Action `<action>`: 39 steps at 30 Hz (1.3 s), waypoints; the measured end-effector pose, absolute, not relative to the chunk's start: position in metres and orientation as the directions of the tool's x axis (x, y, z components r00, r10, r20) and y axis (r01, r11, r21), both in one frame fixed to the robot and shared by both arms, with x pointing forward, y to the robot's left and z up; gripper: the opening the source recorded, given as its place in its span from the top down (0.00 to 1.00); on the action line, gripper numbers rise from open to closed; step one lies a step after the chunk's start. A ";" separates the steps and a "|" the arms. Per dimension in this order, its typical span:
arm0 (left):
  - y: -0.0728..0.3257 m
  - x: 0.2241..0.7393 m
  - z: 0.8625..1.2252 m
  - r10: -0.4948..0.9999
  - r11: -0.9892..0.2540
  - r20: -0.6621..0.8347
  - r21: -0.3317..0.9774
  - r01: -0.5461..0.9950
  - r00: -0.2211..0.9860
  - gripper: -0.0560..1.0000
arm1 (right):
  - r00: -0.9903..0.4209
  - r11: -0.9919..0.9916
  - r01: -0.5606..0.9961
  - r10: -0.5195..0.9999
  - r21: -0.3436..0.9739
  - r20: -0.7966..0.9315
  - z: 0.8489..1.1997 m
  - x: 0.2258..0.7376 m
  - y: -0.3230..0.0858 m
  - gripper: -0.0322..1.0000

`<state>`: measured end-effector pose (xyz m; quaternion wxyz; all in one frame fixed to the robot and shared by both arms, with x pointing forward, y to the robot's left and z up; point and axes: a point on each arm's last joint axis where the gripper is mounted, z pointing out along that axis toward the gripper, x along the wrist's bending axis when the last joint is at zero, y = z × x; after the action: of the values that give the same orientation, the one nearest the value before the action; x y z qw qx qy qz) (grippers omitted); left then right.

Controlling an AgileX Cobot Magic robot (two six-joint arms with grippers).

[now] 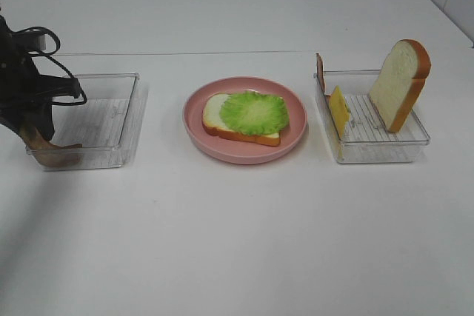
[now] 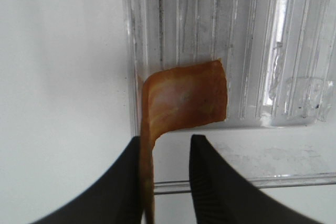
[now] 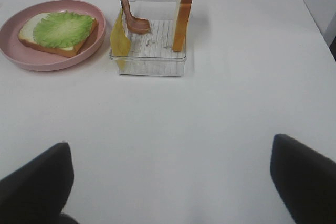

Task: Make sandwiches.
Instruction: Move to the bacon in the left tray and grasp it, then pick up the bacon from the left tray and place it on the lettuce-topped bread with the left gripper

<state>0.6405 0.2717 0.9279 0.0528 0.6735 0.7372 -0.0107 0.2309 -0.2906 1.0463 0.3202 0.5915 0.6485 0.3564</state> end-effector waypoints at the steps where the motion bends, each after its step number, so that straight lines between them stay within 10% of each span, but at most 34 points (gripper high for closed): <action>1: 0.272 0.641 0.928 0.992 0.093 -0.092 0.055 0.994 -0.087 0.70 | -0.095 0.046 0.539 0.995 0.841 0.006 1.046 0.231 -0.291 0.02; 8: 0.272 0.640 0.928 0.992 0.095 -0.093 0.054 0.994 -0.090 0.95 | -0.095 0.046 0.539 0.995 0.841 0.006 1.046 0.231 -0.291 0.02; 22: 0.271 0.639 0.931 0.992 0.090 -0.095 0.044 0.995 -0.086 0.95 | -0.095 0.046 0.539 0.995 0.841 0.006 1.046 0.231 -0.291 0.02; 39: 0.246 0.625 1.043 0.982 0.028 -0.189 0.186 0.982 0.008 0.95 | -0.095 0.046 0.539 0.995 0.841 0.006 1.046 0.231 -0.291 0.02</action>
<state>0.6250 0.2458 1.0426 0.1340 0.6973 0.7042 -0.0005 0.2309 -0.2906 1.0463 0.3202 0.5915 0.6485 0.3564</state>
